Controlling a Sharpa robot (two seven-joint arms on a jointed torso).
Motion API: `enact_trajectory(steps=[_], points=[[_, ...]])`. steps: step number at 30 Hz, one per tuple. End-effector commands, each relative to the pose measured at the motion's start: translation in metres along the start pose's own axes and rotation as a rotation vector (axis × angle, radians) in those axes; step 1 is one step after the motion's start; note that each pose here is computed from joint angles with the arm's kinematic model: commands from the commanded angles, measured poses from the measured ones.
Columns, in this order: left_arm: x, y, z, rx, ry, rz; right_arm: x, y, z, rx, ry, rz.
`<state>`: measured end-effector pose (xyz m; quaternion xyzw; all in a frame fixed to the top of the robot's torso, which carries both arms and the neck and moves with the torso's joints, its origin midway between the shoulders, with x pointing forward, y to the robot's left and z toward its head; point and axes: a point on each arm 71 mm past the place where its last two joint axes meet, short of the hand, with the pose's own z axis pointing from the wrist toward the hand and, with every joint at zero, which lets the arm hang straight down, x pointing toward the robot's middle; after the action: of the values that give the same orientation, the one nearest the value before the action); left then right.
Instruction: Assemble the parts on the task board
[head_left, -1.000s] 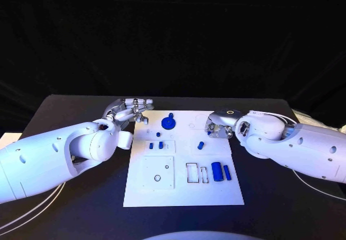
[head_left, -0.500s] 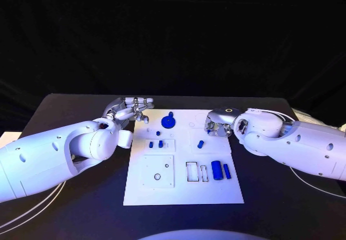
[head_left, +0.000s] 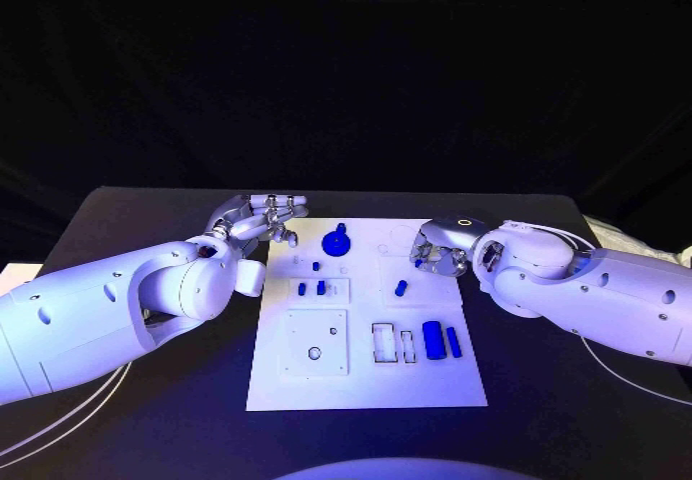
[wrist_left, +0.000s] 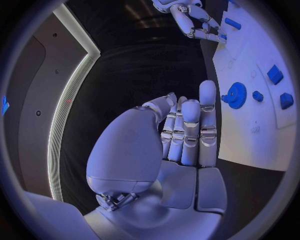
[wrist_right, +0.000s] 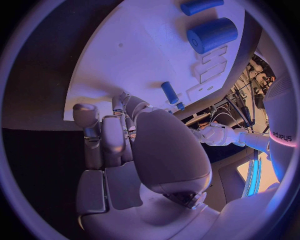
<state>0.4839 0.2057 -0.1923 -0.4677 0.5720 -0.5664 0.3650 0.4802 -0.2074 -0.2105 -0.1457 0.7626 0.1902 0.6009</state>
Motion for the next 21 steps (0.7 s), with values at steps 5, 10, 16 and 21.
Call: enact_trajectory(steps=[5,10,16,21], points=[[0.0029,-0.0006,0.0000,0.004,0.013,-0.009,-0.007,0.001,-0.003,-0.003,-0.074,0.073],[0.0026,-0.0005,0.0000,0.003,0.013,-0.009,-0.009,0.000,-0.007,0.002,-0.080,0.086],[0.0029,-0.0006,-0.0003,0.002,0.015,-0.009,-0.014,0.002,-0.015,-0.001,-0.093,0.107],[0.0031,-0.0006,-0.0006,0.002,0.014,-0.009,-0.018,0.015,-0.020,-0.038,-0.100,0.133]])
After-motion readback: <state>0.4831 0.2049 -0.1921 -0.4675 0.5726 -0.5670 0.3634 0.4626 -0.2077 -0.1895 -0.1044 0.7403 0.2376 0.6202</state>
